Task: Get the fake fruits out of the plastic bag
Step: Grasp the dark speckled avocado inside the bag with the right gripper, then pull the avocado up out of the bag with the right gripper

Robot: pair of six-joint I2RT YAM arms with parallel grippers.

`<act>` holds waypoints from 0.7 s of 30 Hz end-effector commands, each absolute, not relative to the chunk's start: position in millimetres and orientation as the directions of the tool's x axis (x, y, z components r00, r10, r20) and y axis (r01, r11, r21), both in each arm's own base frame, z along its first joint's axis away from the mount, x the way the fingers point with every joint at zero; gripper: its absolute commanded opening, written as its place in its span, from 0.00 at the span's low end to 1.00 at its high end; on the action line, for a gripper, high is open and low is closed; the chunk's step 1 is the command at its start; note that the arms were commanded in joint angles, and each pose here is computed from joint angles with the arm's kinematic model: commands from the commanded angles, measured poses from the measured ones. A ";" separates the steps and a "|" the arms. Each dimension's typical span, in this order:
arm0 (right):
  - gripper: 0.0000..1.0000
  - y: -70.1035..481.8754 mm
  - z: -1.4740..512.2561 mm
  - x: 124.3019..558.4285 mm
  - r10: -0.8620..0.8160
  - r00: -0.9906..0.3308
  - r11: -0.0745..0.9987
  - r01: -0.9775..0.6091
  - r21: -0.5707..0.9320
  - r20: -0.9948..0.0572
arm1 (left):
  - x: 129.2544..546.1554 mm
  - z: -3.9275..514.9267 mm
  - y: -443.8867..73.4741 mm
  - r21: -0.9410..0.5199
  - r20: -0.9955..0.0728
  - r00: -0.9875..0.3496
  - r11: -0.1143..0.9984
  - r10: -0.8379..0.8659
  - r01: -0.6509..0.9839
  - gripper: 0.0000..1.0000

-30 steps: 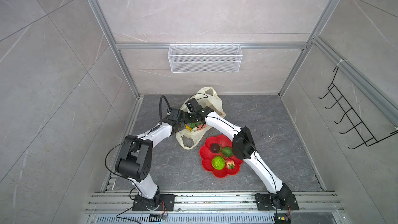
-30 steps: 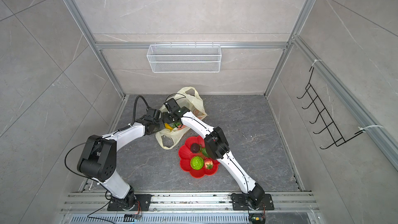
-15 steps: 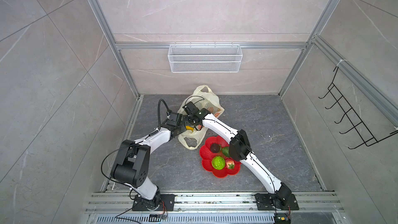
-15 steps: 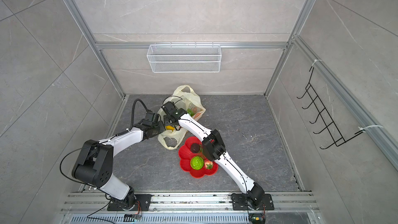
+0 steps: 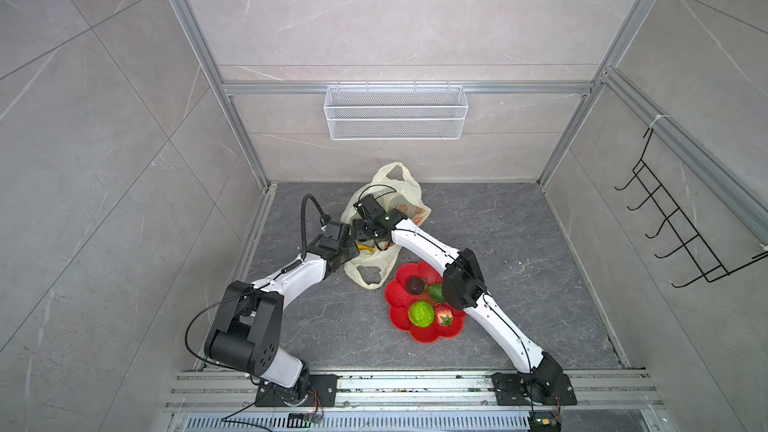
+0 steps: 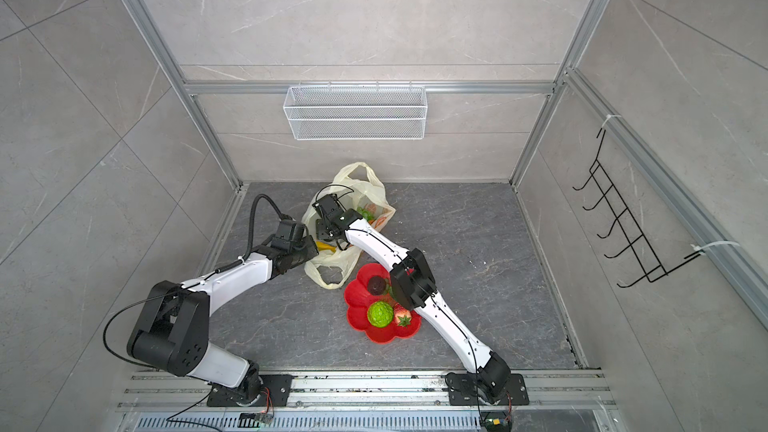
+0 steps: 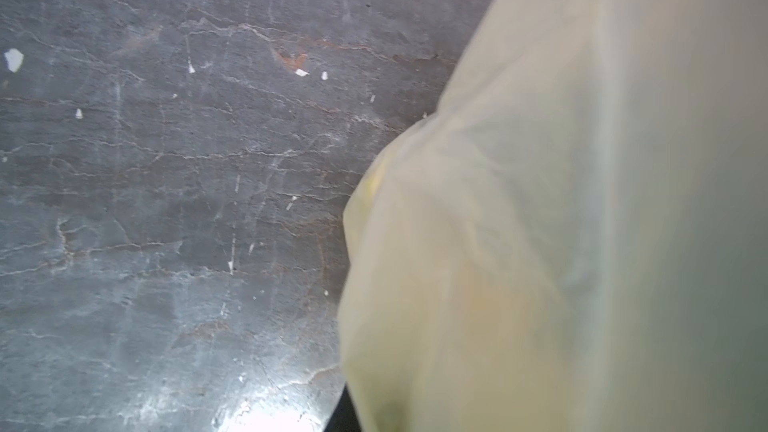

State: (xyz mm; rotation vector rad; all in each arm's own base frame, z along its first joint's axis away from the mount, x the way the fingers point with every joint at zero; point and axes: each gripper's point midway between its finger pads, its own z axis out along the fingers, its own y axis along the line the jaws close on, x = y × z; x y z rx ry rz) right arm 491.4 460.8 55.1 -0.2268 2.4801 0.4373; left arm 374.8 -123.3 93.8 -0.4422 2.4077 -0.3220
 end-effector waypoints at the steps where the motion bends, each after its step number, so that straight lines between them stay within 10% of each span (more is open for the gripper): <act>1: 0.68 434.7 14.5 494.7 -0.074 -0.832 0.968 -0.193 0.161 -0.549 | 369.0 110.6 -123.0 -0.370 -0.598 -0.683 0.900 -0.419 -0.229 0.00; 21: 0.46 457.1 108.7 476.7 -0.081 -0.797 0.906 -0.309 0.290 -0.598 | 381.9 94.0 -120.1 -0.279 -0.580 -0.725 0.927 -0.371 -0.251 0.00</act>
